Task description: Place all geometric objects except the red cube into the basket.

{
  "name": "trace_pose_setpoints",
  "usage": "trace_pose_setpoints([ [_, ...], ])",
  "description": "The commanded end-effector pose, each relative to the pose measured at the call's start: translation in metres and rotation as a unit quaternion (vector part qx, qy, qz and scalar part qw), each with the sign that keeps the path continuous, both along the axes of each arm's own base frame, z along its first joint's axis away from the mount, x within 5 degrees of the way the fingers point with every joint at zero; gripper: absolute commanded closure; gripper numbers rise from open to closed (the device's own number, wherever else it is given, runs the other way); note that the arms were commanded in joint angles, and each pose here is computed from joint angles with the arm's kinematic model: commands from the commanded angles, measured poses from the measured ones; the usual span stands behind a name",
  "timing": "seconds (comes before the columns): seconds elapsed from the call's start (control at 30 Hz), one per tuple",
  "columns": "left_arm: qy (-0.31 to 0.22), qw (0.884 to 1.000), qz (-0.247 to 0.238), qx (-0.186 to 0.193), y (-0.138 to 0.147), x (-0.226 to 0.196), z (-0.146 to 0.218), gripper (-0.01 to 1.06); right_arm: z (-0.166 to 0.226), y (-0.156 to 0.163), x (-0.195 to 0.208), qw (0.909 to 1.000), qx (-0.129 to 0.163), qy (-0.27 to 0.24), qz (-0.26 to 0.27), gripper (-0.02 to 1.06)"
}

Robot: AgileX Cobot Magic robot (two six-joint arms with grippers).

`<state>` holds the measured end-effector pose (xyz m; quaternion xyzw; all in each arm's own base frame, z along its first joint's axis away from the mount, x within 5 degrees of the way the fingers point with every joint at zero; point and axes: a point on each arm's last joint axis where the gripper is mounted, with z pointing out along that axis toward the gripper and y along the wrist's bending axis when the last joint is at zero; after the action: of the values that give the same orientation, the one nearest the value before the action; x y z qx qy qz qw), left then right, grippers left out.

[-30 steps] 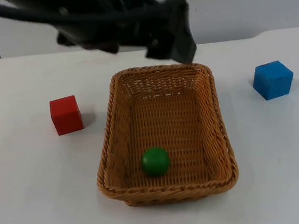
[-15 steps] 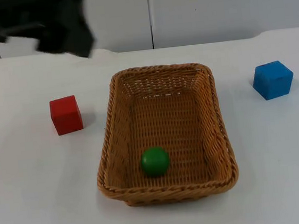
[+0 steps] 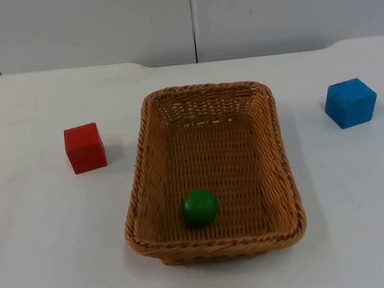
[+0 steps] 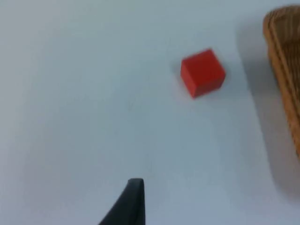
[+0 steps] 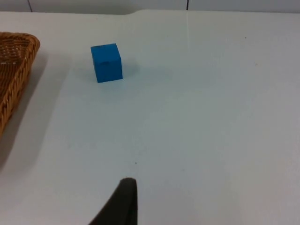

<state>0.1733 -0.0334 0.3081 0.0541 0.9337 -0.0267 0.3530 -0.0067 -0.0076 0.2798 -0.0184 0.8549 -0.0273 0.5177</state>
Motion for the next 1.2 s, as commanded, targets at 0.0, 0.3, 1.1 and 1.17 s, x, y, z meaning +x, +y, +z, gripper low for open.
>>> trace_pose_setpoints([
  [0.0, 0.007, 1.000, -0.002, -0.011, 0.002, -0.009, -0.008, 0.00, 0.005, 0.001, -0.001, 0.9998, -0.004, -0.018, 0.010, -0.01],
  [0.3, -0.004, 1.000, 0.002, -0.014, 0.009, -0.037, -0.026, 0.00, 0.040, 0.006, 0.044, 0.9994, -0.008, 0.023, 0.025, -0.01],
  [1.1, -0.013, 1.000, 0.002, -0.016, 0.009, -0.039, -0.025, 0.00, 0.031, 0.042, 0.302, 0.9608, 0.000, 0.262, 0.091, -0.01],
  [1.17, -0.013, 1.000, 0.002, -0.015, 0.009, -0.039, -0.025, 0.00, 0.024, 0.057, 0.325, 0.9566, -0.025, 0.268, 0.112, -0.01],
])
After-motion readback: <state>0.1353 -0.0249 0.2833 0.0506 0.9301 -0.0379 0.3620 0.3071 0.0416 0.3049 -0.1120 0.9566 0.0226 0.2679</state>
